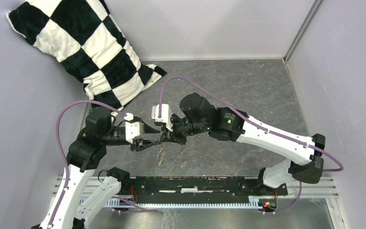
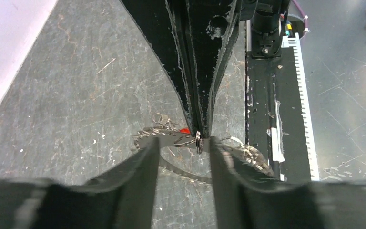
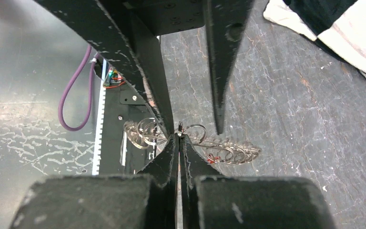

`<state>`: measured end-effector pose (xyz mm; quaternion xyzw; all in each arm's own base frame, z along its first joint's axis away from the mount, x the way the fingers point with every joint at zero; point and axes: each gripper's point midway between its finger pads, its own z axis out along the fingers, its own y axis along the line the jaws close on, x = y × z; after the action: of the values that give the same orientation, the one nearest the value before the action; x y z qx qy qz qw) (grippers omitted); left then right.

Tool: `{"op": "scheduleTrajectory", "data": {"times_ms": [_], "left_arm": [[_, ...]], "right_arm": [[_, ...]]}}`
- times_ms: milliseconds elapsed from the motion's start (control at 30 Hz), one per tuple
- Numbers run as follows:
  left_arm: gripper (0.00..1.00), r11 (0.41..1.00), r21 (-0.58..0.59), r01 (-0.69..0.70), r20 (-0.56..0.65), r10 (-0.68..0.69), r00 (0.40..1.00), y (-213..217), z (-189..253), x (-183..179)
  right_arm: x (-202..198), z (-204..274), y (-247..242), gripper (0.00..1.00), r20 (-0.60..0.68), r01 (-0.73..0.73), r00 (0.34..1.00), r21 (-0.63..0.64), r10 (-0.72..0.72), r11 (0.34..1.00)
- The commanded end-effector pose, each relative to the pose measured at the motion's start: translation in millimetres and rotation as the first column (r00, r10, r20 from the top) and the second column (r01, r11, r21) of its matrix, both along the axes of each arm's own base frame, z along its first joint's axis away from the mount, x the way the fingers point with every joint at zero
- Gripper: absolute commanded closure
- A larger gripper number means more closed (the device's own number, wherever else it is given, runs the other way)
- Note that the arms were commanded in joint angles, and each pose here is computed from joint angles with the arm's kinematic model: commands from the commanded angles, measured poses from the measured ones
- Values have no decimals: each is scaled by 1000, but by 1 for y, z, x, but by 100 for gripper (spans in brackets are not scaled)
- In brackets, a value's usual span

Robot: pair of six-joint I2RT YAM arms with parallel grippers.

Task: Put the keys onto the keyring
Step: Adjust the keyring.

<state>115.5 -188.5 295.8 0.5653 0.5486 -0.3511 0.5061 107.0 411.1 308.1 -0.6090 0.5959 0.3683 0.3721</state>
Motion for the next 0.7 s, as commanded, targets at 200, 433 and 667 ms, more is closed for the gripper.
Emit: {"op": "scheduleTrajectory", "data": {"times_ms": [200, 433, 667], "left_arm": [[30, 997, -59, 47, 104, -41, 994, 0, 42, -16], [53, 997, -25, 76, 103, -73, 992, 0, 32, -17], [59, 993, 5, 118, 81, -118, 990, -1, 23, -19]], "right_arm": [[-8, 31, -6, 99, 45, -16, 999, 131, 10, 991], [-11, 30, -7, 99, 35, -28, 999, 126, 24, 992], [-10, 32, -6, 99, 39, -23, 999, 128, 18, 992]]}}
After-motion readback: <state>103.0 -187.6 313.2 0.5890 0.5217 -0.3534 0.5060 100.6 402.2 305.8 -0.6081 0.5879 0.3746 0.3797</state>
